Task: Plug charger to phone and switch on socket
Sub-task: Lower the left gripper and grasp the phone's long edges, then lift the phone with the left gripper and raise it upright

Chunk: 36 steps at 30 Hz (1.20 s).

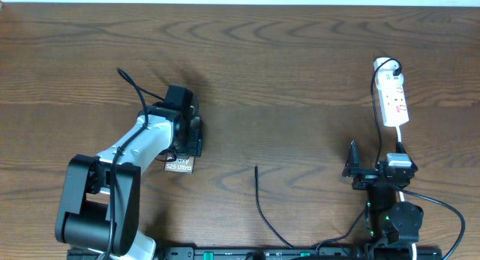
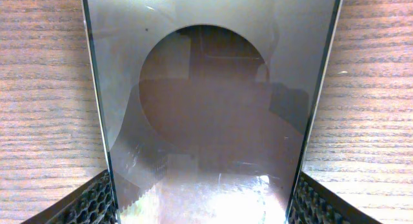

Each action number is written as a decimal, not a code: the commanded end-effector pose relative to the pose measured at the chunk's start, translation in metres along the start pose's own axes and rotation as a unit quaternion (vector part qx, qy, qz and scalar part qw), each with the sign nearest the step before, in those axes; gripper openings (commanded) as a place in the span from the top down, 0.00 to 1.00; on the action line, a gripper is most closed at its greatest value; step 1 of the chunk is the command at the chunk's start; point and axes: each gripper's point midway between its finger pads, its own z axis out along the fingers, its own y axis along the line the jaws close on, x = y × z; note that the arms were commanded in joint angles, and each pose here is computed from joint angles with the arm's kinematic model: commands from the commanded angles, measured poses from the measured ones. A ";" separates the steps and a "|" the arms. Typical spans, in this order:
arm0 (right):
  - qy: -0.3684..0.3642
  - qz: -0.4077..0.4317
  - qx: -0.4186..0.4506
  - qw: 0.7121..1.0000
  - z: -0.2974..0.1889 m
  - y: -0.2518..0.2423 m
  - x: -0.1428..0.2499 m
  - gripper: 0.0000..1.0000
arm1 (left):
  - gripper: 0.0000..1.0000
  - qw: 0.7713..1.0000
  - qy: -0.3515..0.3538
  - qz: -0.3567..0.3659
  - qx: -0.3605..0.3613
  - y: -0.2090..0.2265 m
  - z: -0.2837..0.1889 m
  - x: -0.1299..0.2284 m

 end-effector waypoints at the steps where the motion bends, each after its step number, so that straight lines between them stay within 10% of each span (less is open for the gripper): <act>1: -0.001 0.007 0.008 1.000 0.000 -0.003 0.000 0.01 | 0.43 1.000 0.022 0.000 0.001 0.000 0.008 0.015; 16: -0.001 0.007 0.008 1.000 0.000 -0.003 0.000 0.01 | 0.92 1.000 0.022 0.000 0.001 0.000 0.008 0.015; 24: -0.001 0.007 0.008 1.000 0.000 -0.003 0.000 0.01 | 0.93 0.999 -0.048 0.020 0.011 -0.006 -0.025 -0.027; 36: -0.001 0.007 0.008 1.000 0.000 -0.003 0.000 0.01 | 0.93 0.943 -0.313 0.008 0.115 -0.036 -0.210 -0.090</act>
